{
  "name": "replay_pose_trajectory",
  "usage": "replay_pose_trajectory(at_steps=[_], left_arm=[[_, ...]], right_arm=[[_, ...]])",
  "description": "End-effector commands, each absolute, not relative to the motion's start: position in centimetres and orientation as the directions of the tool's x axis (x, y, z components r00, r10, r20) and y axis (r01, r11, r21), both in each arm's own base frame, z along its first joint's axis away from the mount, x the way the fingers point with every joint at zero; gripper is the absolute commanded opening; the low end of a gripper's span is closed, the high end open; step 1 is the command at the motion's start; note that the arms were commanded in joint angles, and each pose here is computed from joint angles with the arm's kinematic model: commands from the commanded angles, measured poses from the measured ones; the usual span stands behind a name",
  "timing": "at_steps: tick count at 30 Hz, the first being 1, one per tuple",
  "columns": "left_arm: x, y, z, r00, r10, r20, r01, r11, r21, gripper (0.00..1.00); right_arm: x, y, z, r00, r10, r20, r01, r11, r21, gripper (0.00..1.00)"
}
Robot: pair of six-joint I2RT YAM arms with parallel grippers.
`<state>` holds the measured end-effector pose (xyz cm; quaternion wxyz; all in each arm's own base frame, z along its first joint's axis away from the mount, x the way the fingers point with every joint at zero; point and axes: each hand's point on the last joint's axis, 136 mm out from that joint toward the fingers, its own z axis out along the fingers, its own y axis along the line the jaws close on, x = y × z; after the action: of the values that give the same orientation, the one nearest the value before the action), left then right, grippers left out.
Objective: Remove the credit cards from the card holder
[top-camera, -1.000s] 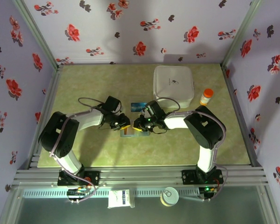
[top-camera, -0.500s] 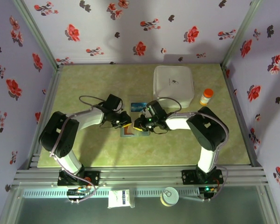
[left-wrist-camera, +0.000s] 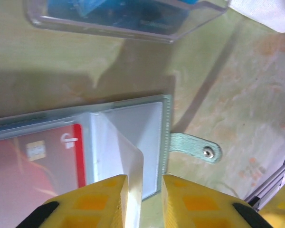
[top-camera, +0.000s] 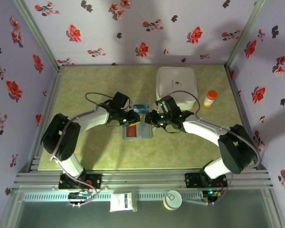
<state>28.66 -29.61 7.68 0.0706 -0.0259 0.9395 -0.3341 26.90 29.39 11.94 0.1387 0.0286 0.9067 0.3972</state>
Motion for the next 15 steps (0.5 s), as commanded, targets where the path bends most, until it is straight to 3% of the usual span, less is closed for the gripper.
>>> replay_pose_trajectory(at_steps=[1, 15], left_arm=[[28.4, -31.0, 7.4, -0.994, -0.072, -0.084, -0.003, 0.774, -0.634, 0.27], [28.2, -34.4, 4.5, -0.999, -0.013, -0.038, 0.014, 0.777, -0.629, 0.36]], right_arm=[[26.4, 27.1, 11.1, -0.954, 0.171, -0.247, -0.040, 0.743, 0.669, 0.21], [25.7, 25.3, 11.8, -0.946, 0.191, -0.263, -0.028, 0.760, 0.649, 0.25]])
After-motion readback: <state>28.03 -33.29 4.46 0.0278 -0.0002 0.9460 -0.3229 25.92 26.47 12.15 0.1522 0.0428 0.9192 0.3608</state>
